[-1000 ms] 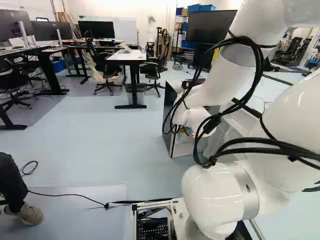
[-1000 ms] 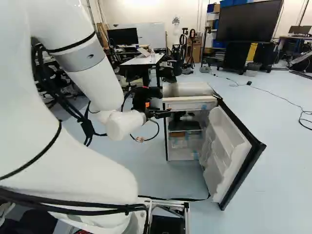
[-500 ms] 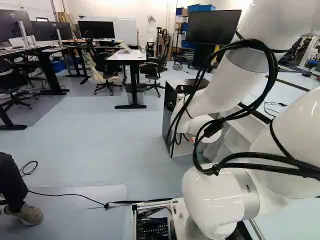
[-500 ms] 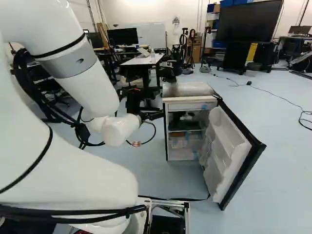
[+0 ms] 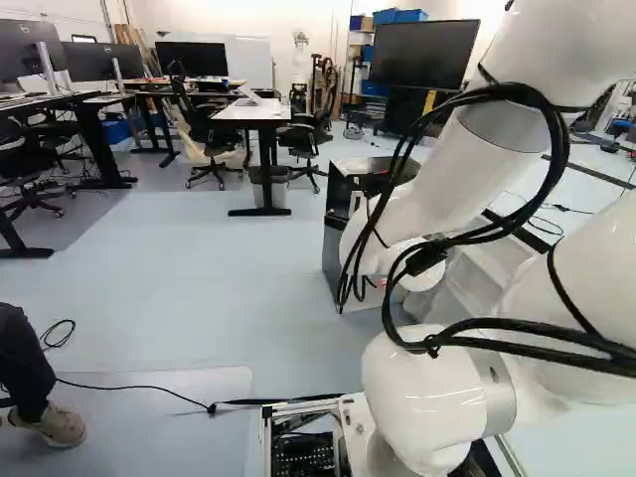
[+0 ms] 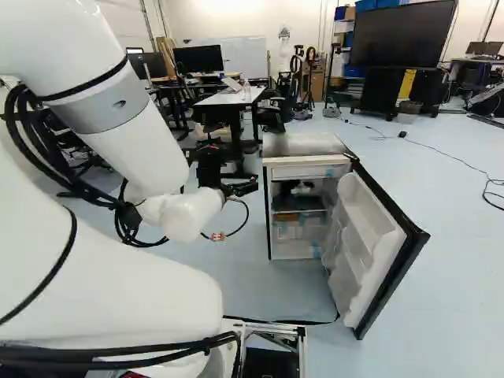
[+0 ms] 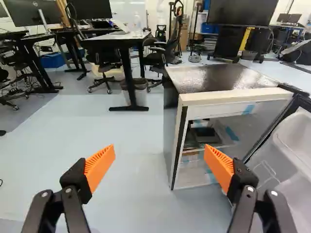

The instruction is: Open the fridge door

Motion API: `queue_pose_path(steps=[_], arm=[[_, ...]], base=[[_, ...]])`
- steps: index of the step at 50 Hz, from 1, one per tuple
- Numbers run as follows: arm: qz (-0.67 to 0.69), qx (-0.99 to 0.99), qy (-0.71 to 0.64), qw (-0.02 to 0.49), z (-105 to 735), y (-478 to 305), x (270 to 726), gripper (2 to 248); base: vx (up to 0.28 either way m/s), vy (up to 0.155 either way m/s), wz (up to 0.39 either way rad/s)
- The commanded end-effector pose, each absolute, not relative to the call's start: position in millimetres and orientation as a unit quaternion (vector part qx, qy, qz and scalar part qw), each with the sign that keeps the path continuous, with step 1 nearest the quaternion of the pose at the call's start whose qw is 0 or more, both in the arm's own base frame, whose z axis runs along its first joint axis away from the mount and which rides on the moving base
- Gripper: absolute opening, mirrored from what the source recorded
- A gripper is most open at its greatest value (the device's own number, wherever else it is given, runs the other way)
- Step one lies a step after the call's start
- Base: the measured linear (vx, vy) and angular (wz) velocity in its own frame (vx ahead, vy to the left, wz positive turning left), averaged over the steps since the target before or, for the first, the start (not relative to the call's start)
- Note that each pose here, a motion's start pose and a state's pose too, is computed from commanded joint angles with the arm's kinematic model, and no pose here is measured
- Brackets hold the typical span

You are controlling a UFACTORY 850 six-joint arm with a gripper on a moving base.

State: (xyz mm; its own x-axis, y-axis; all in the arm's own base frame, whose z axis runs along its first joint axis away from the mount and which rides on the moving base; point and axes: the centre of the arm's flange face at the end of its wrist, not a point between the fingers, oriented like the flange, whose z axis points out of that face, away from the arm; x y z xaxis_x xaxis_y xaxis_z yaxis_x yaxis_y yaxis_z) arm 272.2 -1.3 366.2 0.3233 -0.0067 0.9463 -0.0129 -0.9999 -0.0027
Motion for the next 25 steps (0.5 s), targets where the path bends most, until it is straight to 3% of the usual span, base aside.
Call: queue_pose_path(steps=[25], arm=[[0.581, 0.814, 0.0, 0.0, 365.6, 0.0, 270.3, 247]], base=[[0.0, 0.0, 0.0]])
